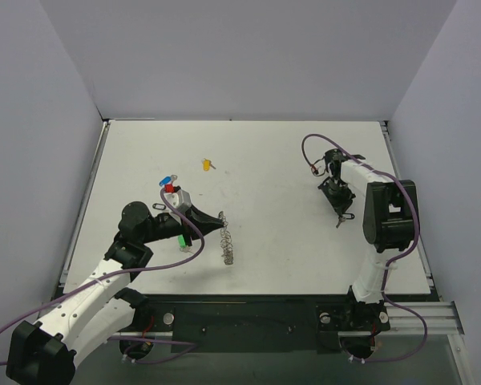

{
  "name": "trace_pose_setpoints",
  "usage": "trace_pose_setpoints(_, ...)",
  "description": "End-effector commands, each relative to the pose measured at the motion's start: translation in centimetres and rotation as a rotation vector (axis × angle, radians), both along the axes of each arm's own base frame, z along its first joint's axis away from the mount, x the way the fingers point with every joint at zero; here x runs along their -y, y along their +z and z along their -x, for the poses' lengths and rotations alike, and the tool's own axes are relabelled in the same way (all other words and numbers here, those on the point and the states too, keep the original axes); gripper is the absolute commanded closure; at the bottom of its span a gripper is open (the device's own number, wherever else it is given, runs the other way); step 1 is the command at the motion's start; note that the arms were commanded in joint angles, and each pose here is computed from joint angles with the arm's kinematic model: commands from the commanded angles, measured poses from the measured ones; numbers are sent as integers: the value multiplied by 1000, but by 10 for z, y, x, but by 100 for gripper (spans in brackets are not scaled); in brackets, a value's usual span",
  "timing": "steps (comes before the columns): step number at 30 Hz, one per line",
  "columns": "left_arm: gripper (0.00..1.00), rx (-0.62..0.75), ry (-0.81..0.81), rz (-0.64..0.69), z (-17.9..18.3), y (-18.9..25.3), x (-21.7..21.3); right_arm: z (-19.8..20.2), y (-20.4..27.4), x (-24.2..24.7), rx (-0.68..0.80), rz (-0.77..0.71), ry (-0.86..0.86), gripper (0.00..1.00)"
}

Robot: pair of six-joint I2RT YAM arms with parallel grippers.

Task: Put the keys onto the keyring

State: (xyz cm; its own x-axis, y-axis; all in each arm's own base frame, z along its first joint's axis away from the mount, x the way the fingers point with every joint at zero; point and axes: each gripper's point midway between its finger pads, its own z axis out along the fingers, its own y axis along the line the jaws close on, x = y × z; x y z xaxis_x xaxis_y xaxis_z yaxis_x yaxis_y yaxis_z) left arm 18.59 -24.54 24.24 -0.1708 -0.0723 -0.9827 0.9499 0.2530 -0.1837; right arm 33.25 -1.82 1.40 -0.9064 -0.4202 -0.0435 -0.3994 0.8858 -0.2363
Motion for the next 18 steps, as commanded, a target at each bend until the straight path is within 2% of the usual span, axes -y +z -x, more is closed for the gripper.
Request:
trace_pose_setpoints(1,100,102,2,40,-5,33,0,7,12,5,-17,12,-4,89)
trace_pose_setpoints(18,100,101,1,38,-5,32,0,11,15,6,-10,-6,-15,90)
